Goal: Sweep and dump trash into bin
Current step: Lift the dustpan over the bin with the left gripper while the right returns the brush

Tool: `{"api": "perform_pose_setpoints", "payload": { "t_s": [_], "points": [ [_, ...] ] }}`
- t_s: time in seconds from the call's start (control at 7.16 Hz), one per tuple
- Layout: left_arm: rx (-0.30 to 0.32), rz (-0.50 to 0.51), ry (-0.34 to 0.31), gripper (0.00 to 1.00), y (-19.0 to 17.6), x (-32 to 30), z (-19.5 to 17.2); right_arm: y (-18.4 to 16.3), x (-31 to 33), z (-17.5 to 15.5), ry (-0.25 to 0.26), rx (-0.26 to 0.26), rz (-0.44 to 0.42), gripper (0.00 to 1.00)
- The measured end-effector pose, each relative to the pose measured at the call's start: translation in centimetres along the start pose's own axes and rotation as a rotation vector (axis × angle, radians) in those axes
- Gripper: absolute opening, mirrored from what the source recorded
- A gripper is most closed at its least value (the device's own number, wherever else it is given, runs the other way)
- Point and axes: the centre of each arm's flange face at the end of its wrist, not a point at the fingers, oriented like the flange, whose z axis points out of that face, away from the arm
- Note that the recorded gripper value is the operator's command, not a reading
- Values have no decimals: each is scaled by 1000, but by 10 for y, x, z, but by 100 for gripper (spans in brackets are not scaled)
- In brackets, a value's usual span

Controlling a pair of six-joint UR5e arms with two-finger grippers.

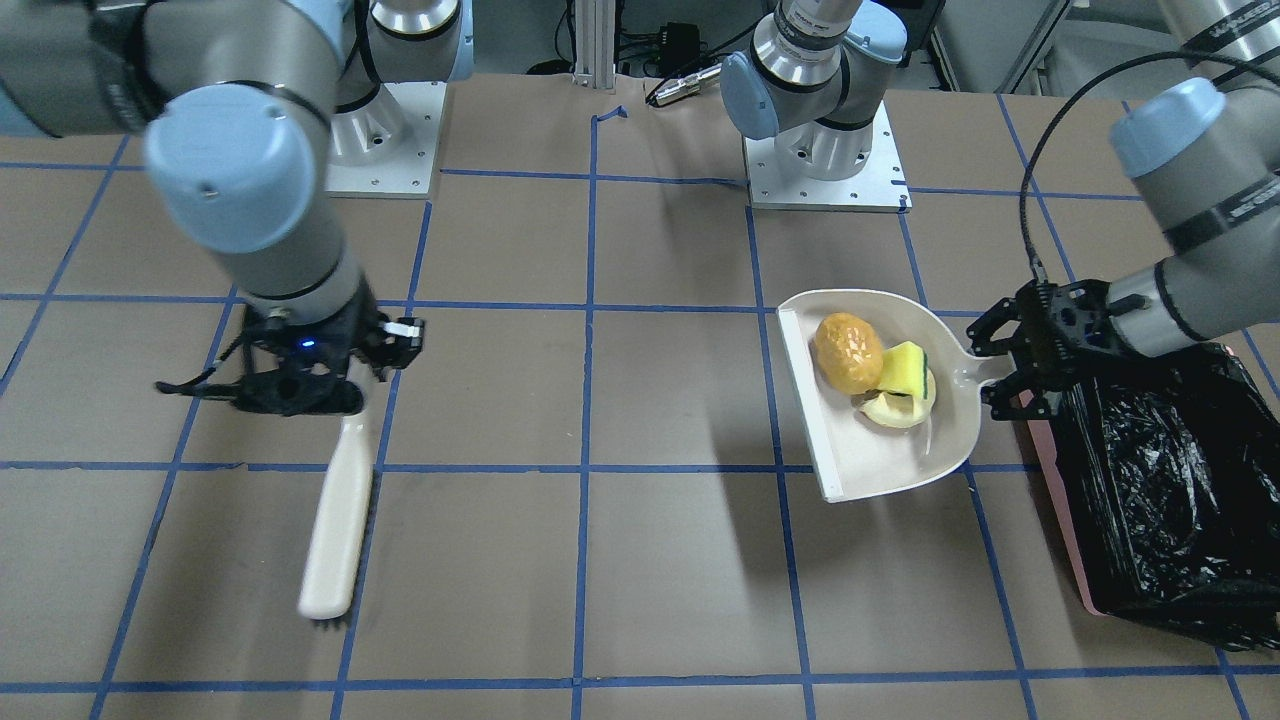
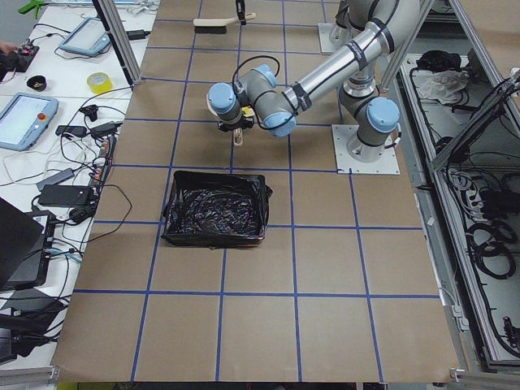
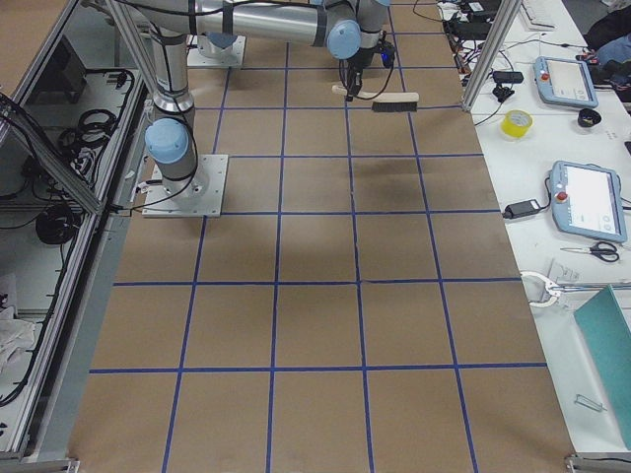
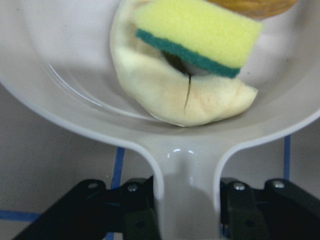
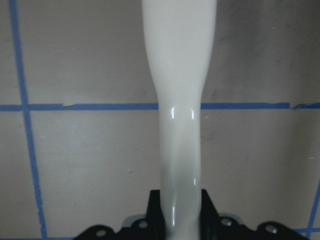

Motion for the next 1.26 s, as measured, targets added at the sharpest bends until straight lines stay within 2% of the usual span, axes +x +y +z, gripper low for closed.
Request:
{"api": "perform_pose_setpoints", "payload": {
  "t_s": [0.28,0.56,0.84,1.12,1.26],
  "points": [
    [18,-77,-29,0,63,18,-67,-20,104,12,-21,10,23,0],
    [-40,-174,-76,0,130,41,-122,-28,156,38,-20,36,10,0],
    [-121,-261,-108,0,187,61,-163,-37,182,72,-19,44,-20,0],
    [-209,-317,-151,0,220,70,-196,-45,196,104,-18,9,-21,0],
    [-232,-341,-179,0,240,71,-204,-45,202,118,-20,-14,-17,0]
  ]
}}
